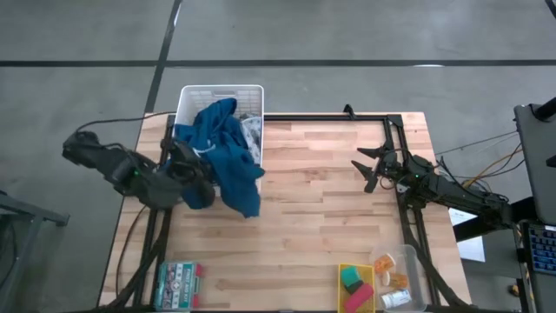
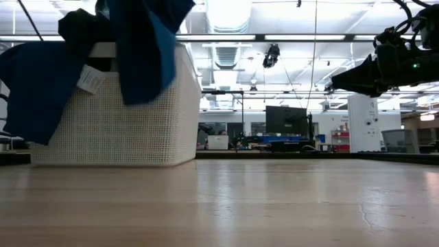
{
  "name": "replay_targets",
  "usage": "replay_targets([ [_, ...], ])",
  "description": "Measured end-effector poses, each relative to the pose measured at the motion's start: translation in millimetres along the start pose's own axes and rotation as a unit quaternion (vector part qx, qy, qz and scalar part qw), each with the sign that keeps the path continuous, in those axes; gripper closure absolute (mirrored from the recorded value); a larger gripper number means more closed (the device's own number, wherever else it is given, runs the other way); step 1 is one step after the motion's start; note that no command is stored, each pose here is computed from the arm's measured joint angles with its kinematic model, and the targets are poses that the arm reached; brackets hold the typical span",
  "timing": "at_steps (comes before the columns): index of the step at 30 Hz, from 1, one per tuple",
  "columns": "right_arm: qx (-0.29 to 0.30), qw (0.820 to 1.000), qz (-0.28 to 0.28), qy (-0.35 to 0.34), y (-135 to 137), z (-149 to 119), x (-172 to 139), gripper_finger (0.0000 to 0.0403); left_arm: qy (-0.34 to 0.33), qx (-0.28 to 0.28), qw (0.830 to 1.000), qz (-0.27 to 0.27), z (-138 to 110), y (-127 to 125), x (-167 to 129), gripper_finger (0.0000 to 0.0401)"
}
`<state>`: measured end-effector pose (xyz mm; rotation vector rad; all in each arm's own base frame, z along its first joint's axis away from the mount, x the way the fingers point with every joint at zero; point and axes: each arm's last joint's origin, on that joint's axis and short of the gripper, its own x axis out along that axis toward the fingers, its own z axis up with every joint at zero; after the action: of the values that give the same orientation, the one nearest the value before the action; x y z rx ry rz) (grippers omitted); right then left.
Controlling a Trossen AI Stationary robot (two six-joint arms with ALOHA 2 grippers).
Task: Pick & Place Medicine items
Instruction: Put the blue patient gown into the white laundry bin
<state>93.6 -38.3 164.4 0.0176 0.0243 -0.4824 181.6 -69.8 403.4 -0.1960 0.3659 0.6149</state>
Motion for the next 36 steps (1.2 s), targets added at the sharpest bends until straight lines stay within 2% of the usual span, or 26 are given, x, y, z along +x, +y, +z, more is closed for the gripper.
replay_targets([
  [8, 0.000, 1.000, 0.000, 0.000, 0, 0, 0, 0.0165, -0.028, -0.006, 0.995, 0.091, 25, 58, -6, 0.0394],
  [13, 0.000, 1.000, 0.000, 0.000, 0, 0, 0, 0.0165, -0.059, -0.038, 0.982, 0.176, 47, 96, -12, 0.0394],
  [18, 0.000, 1.000, 0.000, 0.000, 0, 0, 0, 0.0165, -0.046, -0.043, 0.970, 0.236, 61, 123, -5, 0.0394],
  [24, 0.000, 1.000, 0.000, 0.000, 0, 0, 0, 0.0165, -0.011, -0.033, 0.971, 0.237, 74, 151, 27, 0.0394],
  [28, 0.000, 1.000, 0.000, 0.000, 0, 0, 0, 0.0165, 0.040, -0.056, 0.969, 0.239, 74, 174, 58, 0.0394],
  [32, 0.000, 1.000, 0.000, 0.000, 0, 0, 0, 0.0165, 0.112, -0.073, 0.965, 0.225, 64, 192, 96, 0.0394],
  [36, 0.000, 1.000, 0.000, 0.000, 0, 0, 0, 0.0165, 0.176, -0.073, 0.956, 0.222, 48, 200, 132, 0.0394],
])
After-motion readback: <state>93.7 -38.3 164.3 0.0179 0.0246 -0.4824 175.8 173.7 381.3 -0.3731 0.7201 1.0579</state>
